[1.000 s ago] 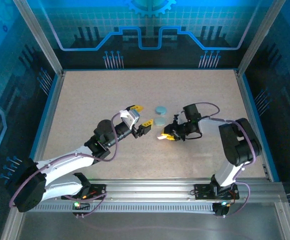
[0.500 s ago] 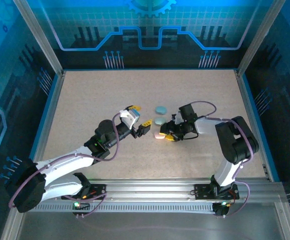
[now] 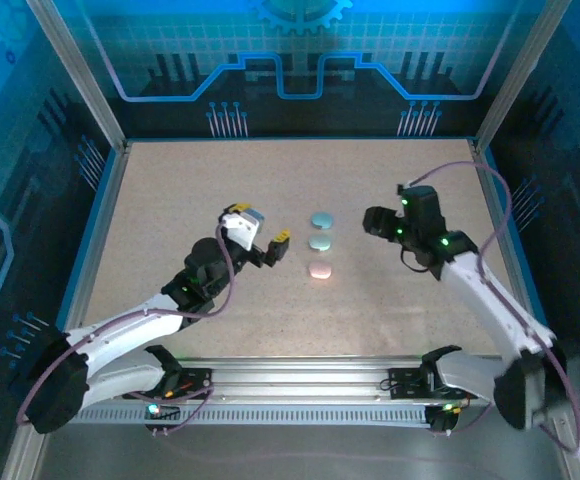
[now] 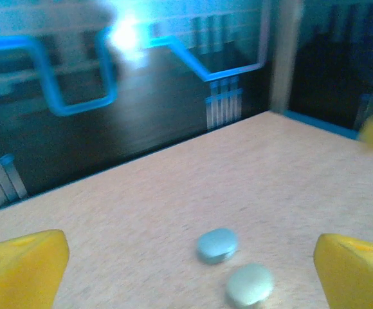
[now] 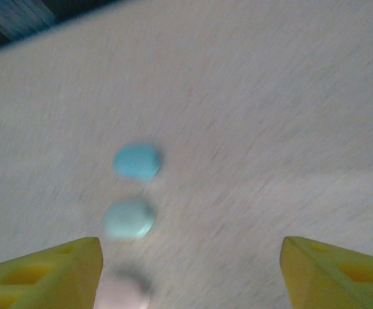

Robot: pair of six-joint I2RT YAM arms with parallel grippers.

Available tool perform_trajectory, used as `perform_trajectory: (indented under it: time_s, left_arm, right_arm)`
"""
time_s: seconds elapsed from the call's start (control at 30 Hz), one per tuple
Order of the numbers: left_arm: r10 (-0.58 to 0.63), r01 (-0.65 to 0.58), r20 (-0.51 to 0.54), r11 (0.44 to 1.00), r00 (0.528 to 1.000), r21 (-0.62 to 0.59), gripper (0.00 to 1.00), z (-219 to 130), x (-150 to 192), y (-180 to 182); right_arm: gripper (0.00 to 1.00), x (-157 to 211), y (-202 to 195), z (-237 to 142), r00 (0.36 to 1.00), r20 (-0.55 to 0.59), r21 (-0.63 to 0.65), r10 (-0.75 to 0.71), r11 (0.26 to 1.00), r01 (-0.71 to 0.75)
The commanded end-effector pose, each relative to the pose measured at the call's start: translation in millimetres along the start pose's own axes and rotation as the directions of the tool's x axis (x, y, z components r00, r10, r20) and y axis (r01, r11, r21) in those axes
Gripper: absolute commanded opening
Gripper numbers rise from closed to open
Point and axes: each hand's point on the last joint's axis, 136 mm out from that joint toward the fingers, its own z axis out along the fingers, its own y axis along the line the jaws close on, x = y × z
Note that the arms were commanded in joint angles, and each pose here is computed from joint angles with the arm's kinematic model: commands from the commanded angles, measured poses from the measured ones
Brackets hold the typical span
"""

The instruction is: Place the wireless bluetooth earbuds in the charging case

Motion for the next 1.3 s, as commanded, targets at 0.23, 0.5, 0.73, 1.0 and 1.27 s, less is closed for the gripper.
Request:
perform_trajectory:
  time_s: [0.23,0.5,0.73,1.0,1.27]
  left_arm:
    - [-0.249,0.128,-0.144,0.816,0.958,-0.564,0.99,-49,85,160]
    - [-0.244,0.056,-0.227,0.787,0.943,-0.614,0.99,-62,124,200]
    - [-0.225,0.099,-0.175,0.839,0.959,-0.535,0.99,-39,130,196]
    - [-0.2,0.142,-0.084,0.883,0.976,-0.447,0.99,-23,147,194]
    - [-0.262,0.134,-0.145,0.808,0.954,-0.574,0.99,-18,157,220]
  right_arm:
    - [0.8,19,-105,66,0.93,0.059,0.335,-0.363,0.885,0.324]
    - [0.75,23,-73,117,0.909,0.143,0.045,-0.391,0.92,0.389]
    - [0.98,34,-72,106,0.881,0.261,0.025,-0.394,0.915,0.402]
    - [1.0,32,-75,108,0.883,0.245,0.072,-0.401,0.915,0.396]
    - [1.0,33,-75,109,0.888,0.24,0.054,-0.393,0.918,0.392]
